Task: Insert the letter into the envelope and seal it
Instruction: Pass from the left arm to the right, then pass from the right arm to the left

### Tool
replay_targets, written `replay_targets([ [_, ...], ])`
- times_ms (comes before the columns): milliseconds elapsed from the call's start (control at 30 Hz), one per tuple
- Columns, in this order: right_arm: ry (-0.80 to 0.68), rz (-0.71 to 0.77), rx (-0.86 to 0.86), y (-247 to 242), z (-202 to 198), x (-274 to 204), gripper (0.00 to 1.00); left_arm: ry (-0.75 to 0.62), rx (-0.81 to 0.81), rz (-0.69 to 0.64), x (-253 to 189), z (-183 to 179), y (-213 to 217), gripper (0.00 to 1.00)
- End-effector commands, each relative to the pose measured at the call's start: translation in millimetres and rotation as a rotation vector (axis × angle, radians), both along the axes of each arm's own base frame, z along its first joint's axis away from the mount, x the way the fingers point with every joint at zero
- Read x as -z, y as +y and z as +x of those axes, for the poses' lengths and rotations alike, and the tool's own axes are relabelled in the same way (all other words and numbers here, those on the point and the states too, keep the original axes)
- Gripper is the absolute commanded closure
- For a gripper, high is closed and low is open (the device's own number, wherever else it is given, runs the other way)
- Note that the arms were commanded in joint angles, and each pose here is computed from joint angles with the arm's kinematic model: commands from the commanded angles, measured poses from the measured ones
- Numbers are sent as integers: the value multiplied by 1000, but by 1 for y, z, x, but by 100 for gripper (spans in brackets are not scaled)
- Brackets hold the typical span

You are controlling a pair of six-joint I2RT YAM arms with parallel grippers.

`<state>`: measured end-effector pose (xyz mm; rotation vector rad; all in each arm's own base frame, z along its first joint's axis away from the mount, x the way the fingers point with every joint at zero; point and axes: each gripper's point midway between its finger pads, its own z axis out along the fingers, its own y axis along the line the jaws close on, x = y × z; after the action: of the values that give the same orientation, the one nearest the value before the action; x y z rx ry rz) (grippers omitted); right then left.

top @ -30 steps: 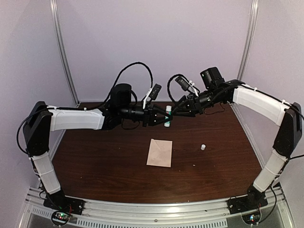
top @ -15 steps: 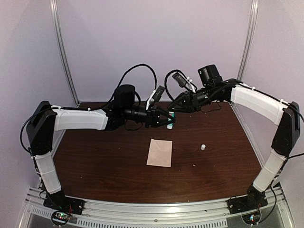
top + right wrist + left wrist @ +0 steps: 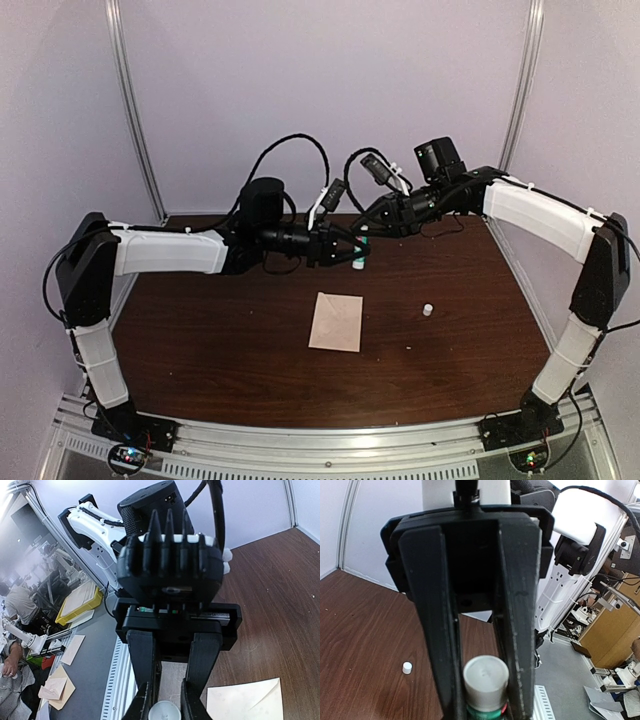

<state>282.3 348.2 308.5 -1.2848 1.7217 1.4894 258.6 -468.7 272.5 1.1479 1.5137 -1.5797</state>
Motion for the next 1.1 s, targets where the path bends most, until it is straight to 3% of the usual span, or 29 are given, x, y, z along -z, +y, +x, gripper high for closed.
replay_targets([
  [0,-39,30,18,-5,7,-17,93,-57,-59,-53,-17,10,-2,81],
  [267,-46,57,63,-18,19,-28,93,-49,-83,-45,-9,12,0,63],
  [700,-26,73,58,-17,19,-28,93,-24,-106,-23,0,19,-4,61],
  [800,-26,75,59,-17,19,-28,92,-18,-100,-28,-1,21,-7,67],
  [967,-27,71,66,-18,20,-25,92,-17,-79,-39,-2,19,-9,86],
  [1067,-28,61,79,-19,23,-23,84,-12,-75,-38,0,19,-9,89],
])
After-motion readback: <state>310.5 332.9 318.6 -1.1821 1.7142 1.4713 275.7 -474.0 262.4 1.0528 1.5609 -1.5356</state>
